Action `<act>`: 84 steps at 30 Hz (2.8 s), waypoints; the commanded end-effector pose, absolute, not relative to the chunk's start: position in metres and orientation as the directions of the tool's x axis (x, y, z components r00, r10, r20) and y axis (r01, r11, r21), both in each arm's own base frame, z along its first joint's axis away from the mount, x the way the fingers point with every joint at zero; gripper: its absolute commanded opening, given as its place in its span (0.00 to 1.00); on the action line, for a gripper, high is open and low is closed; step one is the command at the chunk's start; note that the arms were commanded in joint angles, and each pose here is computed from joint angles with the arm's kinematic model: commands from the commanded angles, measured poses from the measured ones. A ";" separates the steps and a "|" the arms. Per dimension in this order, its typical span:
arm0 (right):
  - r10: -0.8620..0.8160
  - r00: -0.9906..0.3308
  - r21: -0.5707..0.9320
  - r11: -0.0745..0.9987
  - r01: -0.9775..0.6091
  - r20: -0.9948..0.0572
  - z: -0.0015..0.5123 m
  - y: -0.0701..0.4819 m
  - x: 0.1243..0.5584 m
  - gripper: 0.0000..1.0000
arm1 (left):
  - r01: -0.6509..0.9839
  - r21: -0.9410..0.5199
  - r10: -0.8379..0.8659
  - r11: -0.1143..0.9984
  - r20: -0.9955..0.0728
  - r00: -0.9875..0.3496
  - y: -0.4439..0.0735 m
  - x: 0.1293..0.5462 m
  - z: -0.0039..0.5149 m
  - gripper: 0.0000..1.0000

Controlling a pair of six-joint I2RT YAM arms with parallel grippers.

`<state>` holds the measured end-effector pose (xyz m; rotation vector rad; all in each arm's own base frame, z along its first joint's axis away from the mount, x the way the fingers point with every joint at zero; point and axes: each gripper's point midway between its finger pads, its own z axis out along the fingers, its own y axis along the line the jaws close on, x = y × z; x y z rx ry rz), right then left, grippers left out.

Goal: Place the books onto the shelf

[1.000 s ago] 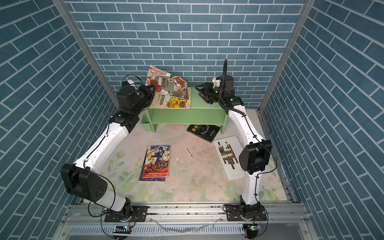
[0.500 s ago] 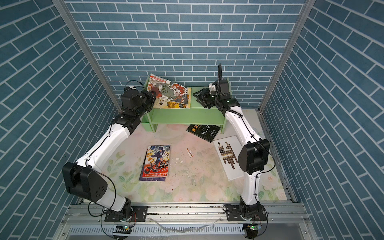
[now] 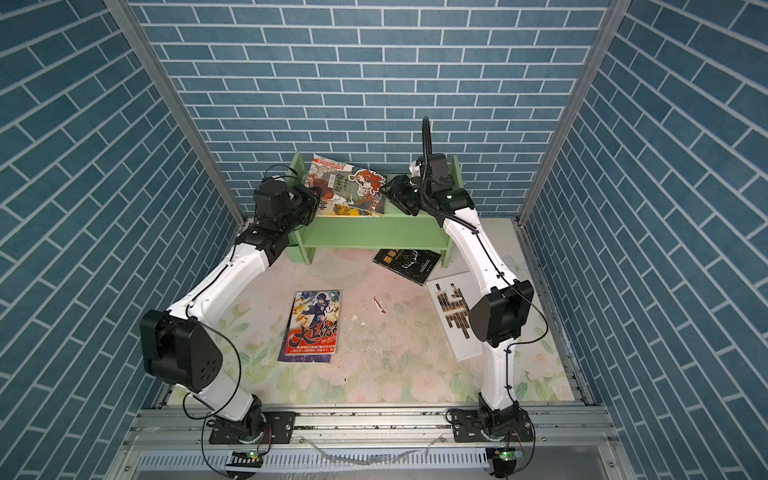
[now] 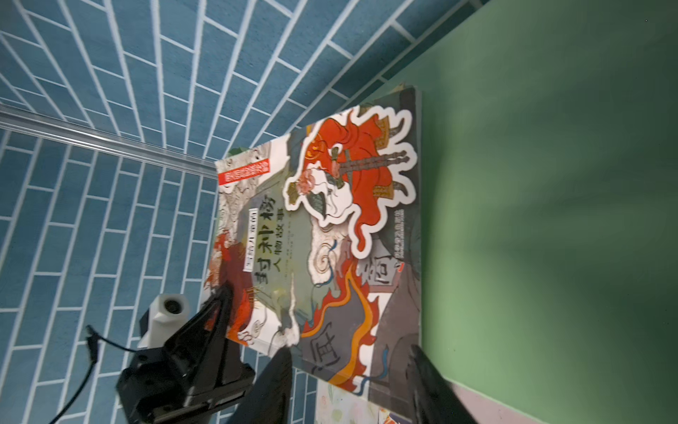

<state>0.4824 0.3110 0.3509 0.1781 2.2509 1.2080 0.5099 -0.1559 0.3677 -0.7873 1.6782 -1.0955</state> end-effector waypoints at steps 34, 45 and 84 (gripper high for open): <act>0.294 -0.850 0.740 0.655 -0.154 -0.437 0.325 0.337 0.479 0.52 | -0.037 -0.928 -0.890 0.371 -0.345 -0.298 -0.137 0.498 0.373 0.00; 0.291 -0.845 0.737 0.656 -0.165 -0.449 0.329 0.337 0.479 0.53 | -0.050 -0.929 -0.893 0.368 -0.337 -0.298 -0.131 0.499 0.369 0.00; 0.276 -0.849 0.747 0.637 -0.189 -0.450 0.330 0.351 0.478 0.53 | -0.056 -0.934 -0.889 0.352 -0.315 -0.332 -0.137 0.498 0.361 0.30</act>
